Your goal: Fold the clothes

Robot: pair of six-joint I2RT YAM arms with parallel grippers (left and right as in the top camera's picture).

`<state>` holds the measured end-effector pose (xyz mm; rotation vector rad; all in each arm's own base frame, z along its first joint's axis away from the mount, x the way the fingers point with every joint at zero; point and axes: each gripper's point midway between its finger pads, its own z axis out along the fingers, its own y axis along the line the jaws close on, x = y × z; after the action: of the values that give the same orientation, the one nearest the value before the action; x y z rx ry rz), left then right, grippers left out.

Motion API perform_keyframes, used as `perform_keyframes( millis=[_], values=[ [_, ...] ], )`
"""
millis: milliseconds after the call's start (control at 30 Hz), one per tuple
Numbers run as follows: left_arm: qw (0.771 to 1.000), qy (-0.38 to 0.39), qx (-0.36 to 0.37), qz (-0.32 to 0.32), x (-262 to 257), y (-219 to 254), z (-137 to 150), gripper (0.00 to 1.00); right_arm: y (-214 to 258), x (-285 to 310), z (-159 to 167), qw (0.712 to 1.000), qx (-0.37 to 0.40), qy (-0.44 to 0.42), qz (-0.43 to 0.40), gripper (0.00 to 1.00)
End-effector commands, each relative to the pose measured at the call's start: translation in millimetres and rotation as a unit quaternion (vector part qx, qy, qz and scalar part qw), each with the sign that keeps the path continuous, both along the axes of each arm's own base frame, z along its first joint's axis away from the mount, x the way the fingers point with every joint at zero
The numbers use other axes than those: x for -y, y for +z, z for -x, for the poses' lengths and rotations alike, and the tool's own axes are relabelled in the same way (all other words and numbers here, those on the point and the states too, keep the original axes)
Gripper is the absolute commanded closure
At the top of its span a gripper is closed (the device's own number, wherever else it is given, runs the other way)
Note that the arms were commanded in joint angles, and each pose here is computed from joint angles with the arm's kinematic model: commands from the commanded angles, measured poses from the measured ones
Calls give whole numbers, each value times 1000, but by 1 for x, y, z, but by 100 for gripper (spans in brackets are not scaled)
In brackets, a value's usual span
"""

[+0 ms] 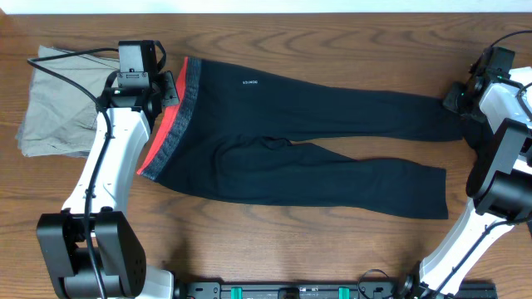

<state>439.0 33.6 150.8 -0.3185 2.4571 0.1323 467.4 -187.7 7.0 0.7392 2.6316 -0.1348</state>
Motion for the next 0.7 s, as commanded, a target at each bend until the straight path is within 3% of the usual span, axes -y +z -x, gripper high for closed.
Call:
perform_keyframes(
  millis=[0, 133, 200, 233, 467, 500, 533, 667],
  values=[
    [1000, 0, -6, -7, -4, -4, 1, 44, -8, 5, 4, 999, -12, -31, 6, 83],
    [1000, 0, -6, -7, -4, -3, 1, 43, -1, 5, 4, 999, -12, -47, -2, 44],
    [1000, 0, -6, -7, -4, -4, 1, 23, 12, 4, -1, 999, -8, -52, -10, 38],
    [1000, 0, -6, -7, -4, -3, 1, 19, 19, 3, -5, 999, -5, -49, -16, 37],
    [1000, 0, 1, -7, -4, 3, 1, 11, 112, -2, -19, 998, 31, -41, -32, 23],
    [1000, -1, 5, -6, -3, 7, 2, 11, 129, -2, -17, 998, 37, -41, -31, 12],
    [1000, -2, 10, -5, -3, 12, 3, 11, 144, -3, -15, 998, 42, -41, -29, 9],
    [999, -4, 32, -3, -1, 37, 13, 11, 202, -13, 4, 996, 65, -48, -31, 8]
  ],
)
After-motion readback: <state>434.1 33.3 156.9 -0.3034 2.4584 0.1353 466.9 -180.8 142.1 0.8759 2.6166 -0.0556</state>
